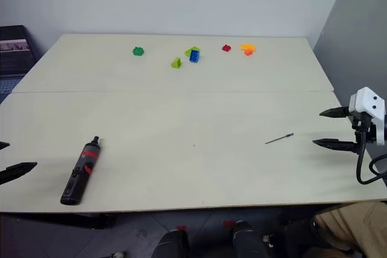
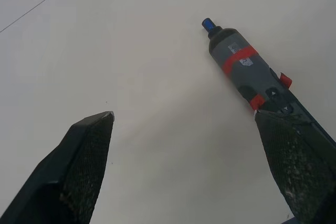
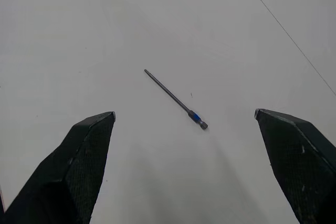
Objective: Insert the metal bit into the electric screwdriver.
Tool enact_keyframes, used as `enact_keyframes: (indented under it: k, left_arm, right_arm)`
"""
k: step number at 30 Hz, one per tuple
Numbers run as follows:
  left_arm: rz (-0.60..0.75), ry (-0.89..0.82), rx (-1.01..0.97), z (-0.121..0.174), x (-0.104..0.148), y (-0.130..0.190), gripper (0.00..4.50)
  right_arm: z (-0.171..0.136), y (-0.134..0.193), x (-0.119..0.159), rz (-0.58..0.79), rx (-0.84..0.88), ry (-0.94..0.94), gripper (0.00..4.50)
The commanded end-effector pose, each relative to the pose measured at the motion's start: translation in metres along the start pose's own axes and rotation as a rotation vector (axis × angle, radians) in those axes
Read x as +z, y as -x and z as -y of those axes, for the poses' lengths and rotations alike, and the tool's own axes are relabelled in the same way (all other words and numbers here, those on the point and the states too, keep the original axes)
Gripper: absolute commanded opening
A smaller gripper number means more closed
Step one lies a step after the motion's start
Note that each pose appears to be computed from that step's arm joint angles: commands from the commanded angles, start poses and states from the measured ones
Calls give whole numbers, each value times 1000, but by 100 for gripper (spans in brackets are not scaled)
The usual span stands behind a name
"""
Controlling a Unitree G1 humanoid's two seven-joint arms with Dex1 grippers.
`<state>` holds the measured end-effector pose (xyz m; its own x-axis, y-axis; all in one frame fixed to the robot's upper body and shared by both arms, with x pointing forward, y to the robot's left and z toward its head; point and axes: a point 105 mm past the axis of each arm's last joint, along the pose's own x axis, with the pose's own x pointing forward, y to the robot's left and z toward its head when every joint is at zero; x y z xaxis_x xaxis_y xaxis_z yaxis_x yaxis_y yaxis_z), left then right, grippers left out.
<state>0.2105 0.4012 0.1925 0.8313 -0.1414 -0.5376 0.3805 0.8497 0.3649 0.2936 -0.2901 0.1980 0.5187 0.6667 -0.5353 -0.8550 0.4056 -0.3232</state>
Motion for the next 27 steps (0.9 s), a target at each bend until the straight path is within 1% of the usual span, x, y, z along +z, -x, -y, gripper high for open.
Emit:
enact_keyframes:
  k: [1, 11, 18, 25, 27]
  left_arm:
    - [36, -14, 34, -6, 11, 7, 445]
    - [13, -8, 93, -3, 10, 3, 445]
    - [21, -5, 57, 11, 18, 0, 445]
    - [16, 23, 64, 15, 27, -4, 445]
    - [16, 35, 91, 14, 31, -6, 445]
  right_arm:
    - [1, 3, 7, 6, 4, 46, 450]
    - [1, -4, 11, 14, 17, 63, 450]
    - [1, -6, 10, 25, 23, 67, 450]
    - [-1, -10, 8, 44, 26, 67, 450]
    - [-1, -12, 9, 48, 26, 68, 450]
